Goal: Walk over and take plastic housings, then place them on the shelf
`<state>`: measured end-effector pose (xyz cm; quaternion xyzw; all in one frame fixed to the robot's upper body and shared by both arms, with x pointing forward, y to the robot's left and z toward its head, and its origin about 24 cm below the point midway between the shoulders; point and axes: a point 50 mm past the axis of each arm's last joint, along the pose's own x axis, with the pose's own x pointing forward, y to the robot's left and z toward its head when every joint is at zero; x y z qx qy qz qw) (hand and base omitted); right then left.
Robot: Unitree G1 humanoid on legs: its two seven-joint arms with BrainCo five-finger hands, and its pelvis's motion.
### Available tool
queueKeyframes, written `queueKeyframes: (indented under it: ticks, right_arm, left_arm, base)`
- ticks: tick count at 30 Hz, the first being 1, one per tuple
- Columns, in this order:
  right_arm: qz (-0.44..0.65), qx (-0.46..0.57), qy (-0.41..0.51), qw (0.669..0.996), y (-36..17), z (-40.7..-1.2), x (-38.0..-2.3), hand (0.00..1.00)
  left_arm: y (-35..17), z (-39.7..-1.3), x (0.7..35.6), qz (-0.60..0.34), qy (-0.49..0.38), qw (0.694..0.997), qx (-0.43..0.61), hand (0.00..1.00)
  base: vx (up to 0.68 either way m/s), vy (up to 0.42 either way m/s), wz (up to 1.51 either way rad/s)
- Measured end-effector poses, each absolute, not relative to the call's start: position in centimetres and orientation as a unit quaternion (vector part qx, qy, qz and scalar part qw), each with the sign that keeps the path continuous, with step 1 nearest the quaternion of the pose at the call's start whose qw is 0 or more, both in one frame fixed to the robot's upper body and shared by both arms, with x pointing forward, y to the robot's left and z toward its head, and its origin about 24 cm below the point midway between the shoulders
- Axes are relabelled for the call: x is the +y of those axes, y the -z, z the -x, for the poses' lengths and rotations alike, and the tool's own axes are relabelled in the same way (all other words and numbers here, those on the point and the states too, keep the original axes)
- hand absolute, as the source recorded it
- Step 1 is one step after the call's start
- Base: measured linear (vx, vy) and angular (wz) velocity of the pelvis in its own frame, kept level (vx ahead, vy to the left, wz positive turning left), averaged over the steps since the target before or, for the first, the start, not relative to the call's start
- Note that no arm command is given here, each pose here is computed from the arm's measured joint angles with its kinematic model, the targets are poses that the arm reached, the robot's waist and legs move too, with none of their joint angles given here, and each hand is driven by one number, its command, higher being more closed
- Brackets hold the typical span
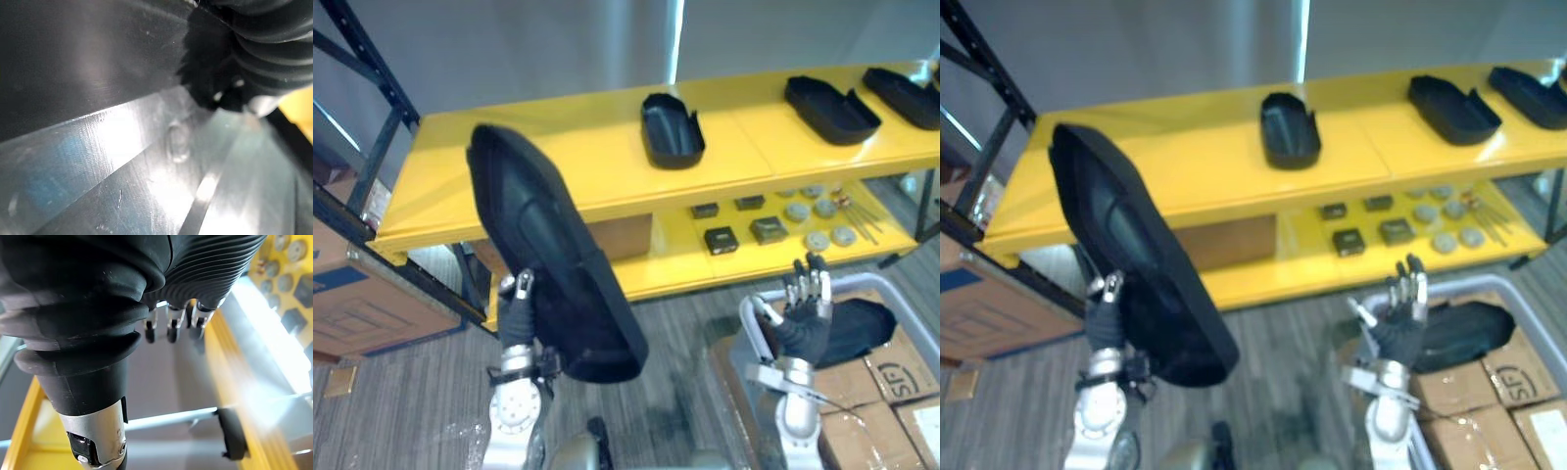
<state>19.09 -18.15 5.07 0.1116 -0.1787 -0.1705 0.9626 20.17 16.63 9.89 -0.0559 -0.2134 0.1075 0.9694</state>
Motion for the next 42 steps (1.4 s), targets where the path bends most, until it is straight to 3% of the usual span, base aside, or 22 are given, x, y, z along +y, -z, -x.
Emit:
queueKeyframes:
  ticks: [6,13,19,25,30,34,38,42]
  right_arm:
    - [-0.117,-0.159,0.154,0.968,-4.5,-18.8,-17.6,0.00]
    - [-0.089,-0.187,0.190,0.960,-5.7,-18.9,-17.9,0.00]
    - [-0.031,-0.280,0.256,0.925,-9.2,-17.9,-18.2,0.00]
    - [0.025,-0.296,0.410,0.862,-9.3,-16.5,-22.2,0.00]
    - [0.034,-0.163,0.517,0.840,-4.7,-14.2,-24.0,0.00]
    - [0.032,0.028,0.571,0.820,1.4,-9.9,-24.6,0.00]
    - [0.052,0.150,0.566,0.809,5.1,-6.7,-24.8,0.00]
    - [0.048,0.271,0.520,0.808,8.7,-4.8,-23.4,0.00]
  left_arm:
    - [-10.1,-20.3,17.4,0.039,-0.112,0.969,-0.218,1.00]
    - [-8.8,-20.1,15.9,0.048,-0.120,0.975,-0.180,1.00]
    - [-8.2,-20.0,16.7,0.041,-0.158,0.974,-0.159,1.00]
    - [-8.2,-20.1,17.0,0.023,-0.177,0.972,-0.152,1.00]
    - [-7.9,-20.1,19.7,-0.018,-0.234,0.964,-0.126,1.00]
    - [-7.5,-19.8,21.4,-0.047,-0.273,0.958,-0.072,1.00]
    - [-7.2,-20.2,22.0,-0.085,-0.277,0.957,-0.035,1.00]
    - [-8.8,-23.7,24.6,-0.137,-0.286,0.948,-0.025,1.00]
  base:
    - [0.13,-0.029,-0.02]
    - [0.14,-0.070,-0.07]
    - [0.09,-0.008,-0.12]
    - [0.12,0.228,-0.25]
    - [0.07,0.186,-0.24]
    - [0.06,0.017,-0.13]
    - [0.02,-0.019,-0.20]
    - [-0.05,-0.028,-0.14]
